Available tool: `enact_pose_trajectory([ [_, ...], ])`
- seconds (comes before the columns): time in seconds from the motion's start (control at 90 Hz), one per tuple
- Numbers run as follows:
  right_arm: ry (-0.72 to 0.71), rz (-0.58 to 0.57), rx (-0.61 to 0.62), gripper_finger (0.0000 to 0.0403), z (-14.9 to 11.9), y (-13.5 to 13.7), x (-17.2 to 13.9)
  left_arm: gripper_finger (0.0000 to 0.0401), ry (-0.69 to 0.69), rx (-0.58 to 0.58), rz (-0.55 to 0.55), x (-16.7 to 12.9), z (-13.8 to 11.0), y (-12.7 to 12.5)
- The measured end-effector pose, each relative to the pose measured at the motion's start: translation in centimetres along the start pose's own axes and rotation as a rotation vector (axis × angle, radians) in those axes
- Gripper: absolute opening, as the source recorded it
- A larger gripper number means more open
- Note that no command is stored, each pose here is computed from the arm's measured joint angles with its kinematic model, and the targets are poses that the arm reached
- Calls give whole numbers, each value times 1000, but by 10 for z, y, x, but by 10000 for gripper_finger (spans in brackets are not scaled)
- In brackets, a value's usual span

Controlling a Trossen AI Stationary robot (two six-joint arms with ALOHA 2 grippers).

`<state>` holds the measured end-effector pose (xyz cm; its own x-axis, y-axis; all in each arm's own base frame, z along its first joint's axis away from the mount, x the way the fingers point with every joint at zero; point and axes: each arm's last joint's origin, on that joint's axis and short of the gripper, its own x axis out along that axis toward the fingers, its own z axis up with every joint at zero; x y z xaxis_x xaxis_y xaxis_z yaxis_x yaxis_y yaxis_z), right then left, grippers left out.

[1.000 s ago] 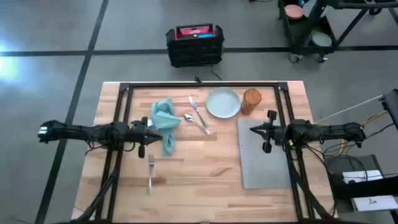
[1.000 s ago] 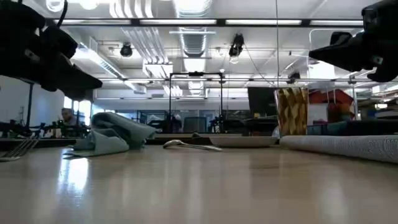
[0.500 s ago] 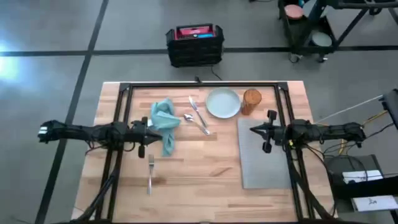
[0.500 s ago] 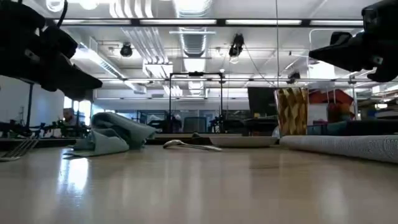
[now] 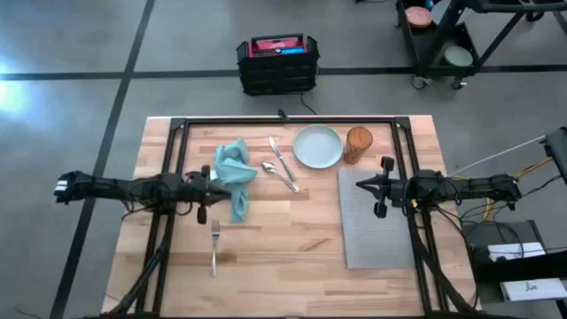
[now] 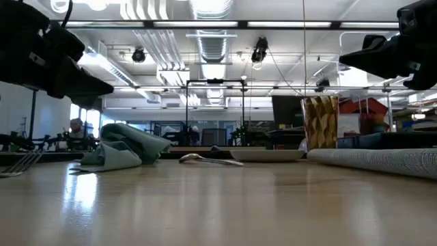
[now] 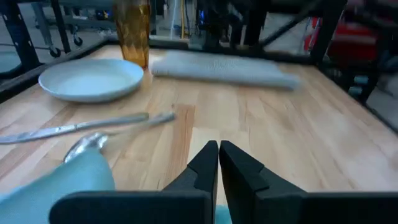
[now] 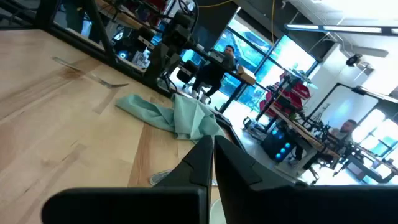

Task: Set table place
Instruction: Prepare the gray placemat

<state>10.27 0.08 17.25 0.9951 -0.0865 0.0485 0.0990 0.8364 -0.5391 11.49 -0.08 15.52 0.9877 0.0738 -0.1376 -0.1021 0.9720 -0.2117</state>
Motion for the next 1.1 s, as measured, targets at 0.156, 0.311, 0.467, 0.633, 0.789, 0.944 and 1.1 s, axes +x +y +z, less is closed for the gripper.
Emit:
enact_pose_trajectory([
  [0.156, 0, 0, 0, 2, 0, 0, 0, 3, -168, -175, 6, -1, 15, -2],
  [0.311, 0, 0, 0, 2, 0, 0, 0, 4, -316, -144, -19, -3, 30, -5],
  [0.467, 0, 0, 0, 2, 0, 0, 0, 3, -238, -78, 7, 4, 52, -11],
  [0.633, 0, 0, 0, 2, 0, 0, 0, 1, -49, 26, 57, 32, 88, -23],
  [0.789, 0, 0, 0, 2, 0, 0, 0, 1, 101, 81, 77, 80, 108, -33],
  [0.944, 1, 0, 0, 2, 0, 0, 0, 1, 207, 88, 73, 139, 110, -41],
  [1.1, 0, 0, 0, 2, 0, 0, 0, 1, 296, 108, 76, 205, 102, -49],
])
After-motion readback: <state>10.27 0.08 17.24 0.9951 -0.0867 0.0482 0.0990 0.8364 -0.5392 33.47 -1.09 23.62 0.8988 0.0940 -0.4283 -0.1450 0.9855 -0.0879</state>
